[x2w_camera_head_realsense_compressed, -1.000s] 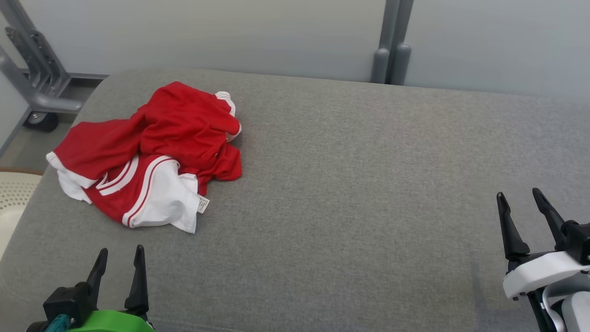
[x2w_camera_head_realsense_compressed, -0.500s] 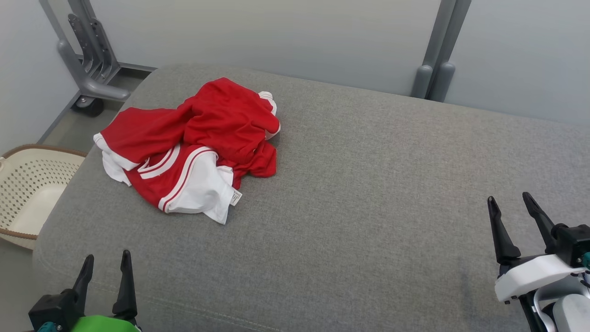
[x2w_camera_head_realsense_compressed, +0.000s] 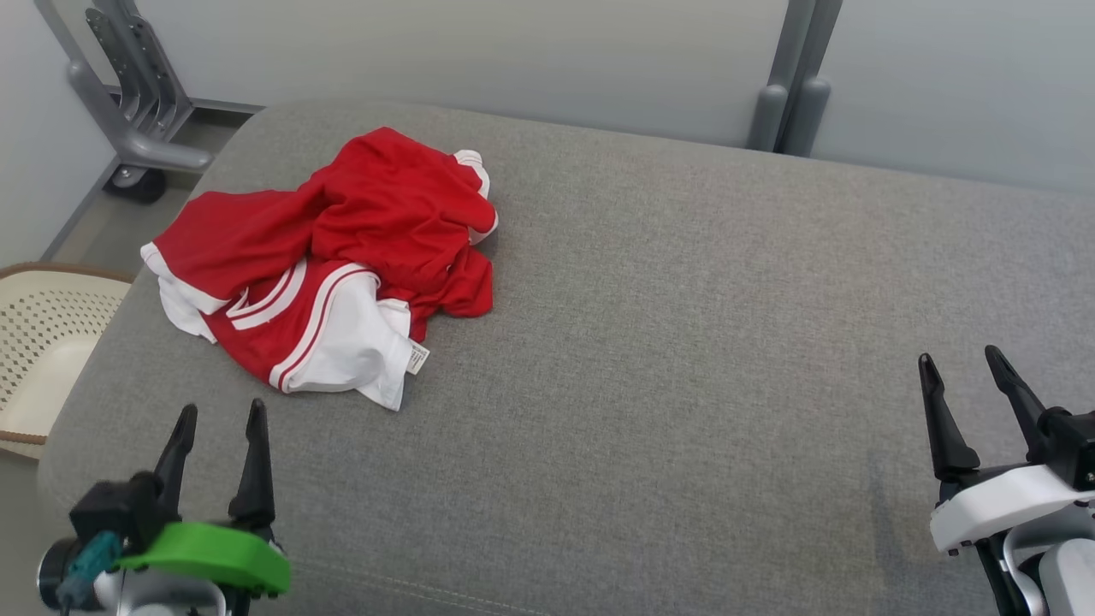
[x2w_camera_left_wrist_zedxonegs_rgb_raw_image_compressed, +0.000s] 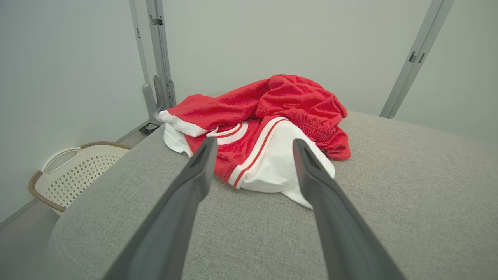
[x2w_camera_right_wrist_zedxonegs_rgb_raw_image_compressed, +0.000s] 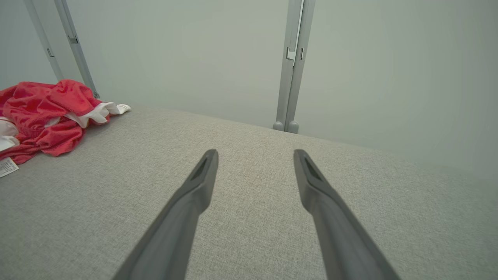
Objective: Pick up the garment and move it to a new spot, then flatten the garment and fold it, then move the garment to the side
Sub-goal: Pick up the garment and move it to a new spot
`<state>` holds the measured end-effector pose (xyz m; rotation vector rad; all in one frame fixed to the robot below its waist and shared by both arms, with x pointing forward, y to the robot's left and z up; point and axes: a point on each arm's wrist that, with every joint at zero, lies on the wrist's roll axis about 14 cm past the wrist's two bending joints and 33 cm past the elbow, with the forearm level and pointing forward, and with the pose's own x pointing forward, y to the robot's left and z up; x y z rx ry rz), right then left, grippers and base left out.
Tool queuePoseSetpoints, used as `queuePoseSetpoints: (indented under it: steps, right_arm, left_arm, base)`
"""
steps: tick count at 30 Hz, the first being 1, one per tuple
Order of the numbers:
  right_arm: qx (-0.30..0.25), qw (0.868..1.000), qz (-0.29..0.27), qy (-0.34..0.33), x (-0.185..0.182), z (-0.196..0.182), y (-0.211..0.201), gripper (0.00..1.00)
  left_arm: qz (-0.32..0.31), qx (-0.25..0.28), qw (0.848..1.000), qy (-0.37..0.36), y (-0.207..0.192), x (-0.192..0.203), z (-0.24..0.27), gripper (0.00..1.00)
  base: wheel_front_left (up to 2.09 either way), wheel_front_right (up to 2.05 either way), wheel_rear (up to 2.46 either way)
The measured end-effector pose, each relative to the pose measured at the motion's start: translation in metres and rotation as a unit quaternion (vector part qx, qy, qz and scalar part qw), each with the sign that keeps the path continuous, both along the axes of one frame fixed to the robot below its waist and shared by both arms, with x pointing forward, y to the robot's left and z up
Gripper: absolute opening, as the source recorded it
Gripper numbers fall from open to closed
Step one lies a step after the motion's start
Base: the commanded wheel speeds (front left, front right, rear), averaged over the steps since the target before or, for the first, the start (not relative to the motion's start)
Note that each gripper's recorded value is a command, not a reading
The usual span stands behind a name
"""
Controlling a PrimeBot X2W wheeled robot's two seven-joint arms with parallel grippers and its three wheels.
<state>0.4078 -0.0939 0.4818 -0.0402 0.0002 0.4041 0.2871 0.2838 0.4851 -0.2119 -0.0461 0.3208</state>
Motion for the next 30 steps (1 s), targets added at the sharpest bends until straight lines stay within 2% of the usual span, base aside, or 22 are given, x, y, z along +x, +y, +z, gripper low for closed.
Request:
queuePoseSetpoints:
  steps: [9,15,16,17,21,27,30]
  right_arm:
    - [0.006,1.000,0.020,0.004,0.019,-0.008,0.013,1.00]
    - [0.016,1.000,0.018,0.007,0.036,-0.016,0.015,1.00]
    - [0.016,1.000,0.018,0.007,0.036,-0.016,0.015,1.00]
    - [0.018,1.000,0.014,0.009,0.042,-0.019,0.013,1.00]
    - [0.021,1.000,0.006,0.013,0.050,-0.024,0.008,1.00]
    - [0.020,0.999,-0.019,0.021,0.060,-0.034,-0.008,1.00]
    - [0.015,0.999,-0.036,0.029,0.061,-0.041,-0.021,1.00]
  left_arm:
    - [-0.058,-0.039,0.997,0.040,0.010,0.079,0.027,1.00]
    - [-0.065,-0.155,0.982,0.089,0.025,0.121,0.020,1.00]
    - [-0.065,-0.155,0.982,0.089,0.025,0.121,0.020,1.00]
    - [-0.073,-0.193,0.972,0.112,0.023,0.132,0.012,1.00]
    - [-0.066,-0.239,0.960,0.128,0.027,0.152,0.008,1.00]
    - [-0.051,-0.246,0.951,0.180,0.042,0.182,0.001,1.00]
    - [-0.063,-0.240,0.942,0.227,0.031,0.193,-0.016,1.00]
  base:
    - [0.00,0.00,0.00]
    - [0.00,0.00,0.00]
    - [0.00,0.00,0.00]
    - [0.00,0.00,0.00]
    - [0.00,0.00,0.00]
    - [0.00,0.00,0.00]
    - [0.00,0.00,0.00]
